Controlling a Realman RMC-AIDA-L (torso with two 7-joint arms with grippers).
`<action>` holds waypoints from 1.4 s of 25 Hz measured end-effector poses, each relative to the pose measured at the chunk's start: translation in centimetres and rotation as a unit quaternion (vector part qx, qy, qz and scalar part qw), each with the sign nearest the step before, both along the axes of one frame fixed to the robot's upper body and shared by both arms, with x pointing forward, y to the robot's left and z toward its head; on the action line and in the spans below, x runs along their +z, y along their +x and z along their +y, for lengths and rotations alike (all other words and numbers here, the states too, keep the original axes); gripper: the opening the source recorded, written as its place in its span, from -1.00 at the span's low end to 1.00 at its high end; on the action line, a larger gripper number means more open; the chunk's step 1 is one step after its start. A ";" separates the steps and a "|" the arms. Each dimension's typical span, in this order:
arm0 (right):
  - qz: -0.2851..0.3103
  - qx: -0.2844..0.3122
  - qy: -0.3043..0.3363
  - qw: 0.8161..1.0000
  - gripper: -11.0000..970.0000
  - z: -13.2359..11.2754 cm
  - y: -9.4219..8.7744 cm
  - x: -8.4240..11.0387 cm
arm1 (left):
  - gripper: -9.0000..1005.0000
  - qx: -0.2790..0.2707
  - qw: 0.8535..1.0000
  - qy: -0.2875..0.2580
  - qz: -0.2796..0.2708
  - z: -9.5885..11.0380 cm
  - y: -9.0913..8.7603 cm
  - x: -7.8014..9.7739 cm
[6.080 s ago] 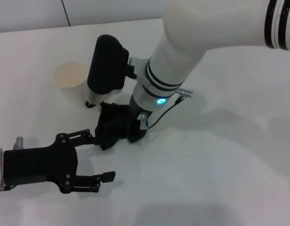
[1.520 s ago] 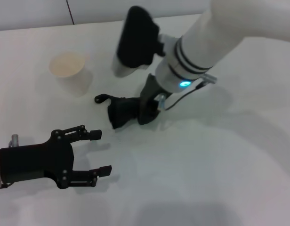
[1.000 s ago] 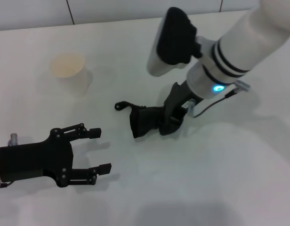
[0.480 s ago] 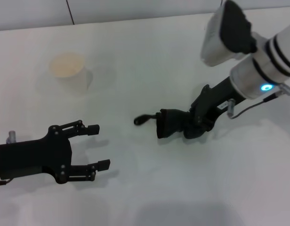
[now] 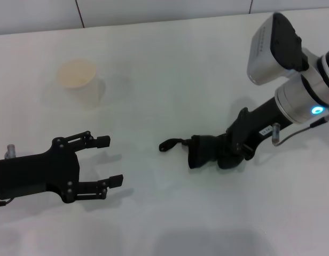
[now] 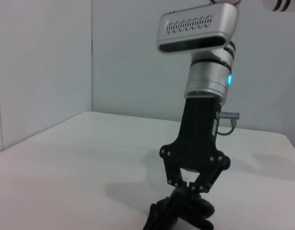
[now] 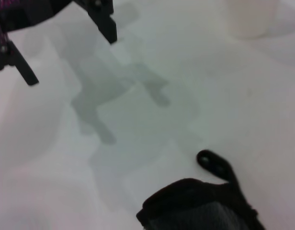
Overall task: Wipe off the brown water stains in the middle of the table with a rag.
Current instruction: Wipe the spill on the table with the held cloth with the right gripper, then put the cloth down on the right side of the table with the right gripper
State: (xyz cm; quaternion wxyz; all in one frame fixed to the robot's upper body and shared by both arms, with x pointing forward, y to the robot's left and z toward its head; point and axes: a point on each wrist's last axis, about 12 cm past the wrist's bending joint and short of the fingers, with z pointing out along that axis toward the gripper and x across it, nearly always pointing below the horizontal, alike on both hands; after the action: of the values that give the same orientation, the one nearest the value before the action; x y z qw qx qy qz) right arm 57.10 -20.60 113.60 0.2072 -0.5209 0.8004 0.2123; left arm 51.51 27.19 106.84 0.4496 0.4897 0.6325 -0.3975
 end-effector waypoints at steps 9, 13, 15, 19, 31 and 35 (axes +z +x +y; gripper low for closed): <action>0.014 -0.030 0.013 0.999 -0.75 -1.6 -0.1 -1.0 | 0.71 0.001 1.000 0.000 0.000 0.0 -0.1 0.0; 0.006 -0.033 0.032 0.999 -0.69 -1.7 -0.1 -0.9 | 0.71 0.002 1.000 0.001 0.001 0.1 -0.1 -0.1; -0.002 -0.025 0.048 0.999 -0.58 -1.6 -0.3 -0.9 | 0.71 0.004 1.000 0.003 0.001 0.2 -0.1 -0.1; -0.009 -0.023 0.064 0.998 -0.32 -1.8 -0.5 -0.9 | 0.71 0.005 1.000 0.003 0.004 0.3 -0.3 -0.2; -0.052 -0.004 0.152 0.987 0.04 -5.3 -2.2 0.2 | 0.71 0.025 0.999 0.006 0.019 1.7 -0.3 0.3; -0.067 0.003 0.160 0.985 0.04 -6.1 -2.7 -0.1 | 0.71 0.035 0.999 0.000 0.016 2.3 -0.7 0.4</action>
State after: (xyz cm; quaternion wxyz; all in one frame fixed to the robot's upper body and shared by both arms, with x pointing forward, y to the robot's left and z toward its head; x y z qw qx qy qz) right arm 54.45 -26.68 113.49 0.3399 -0.4967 0.7390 0.3028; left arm 50.83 29.53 107.27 0.4531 0.4609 0.6563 -0.3892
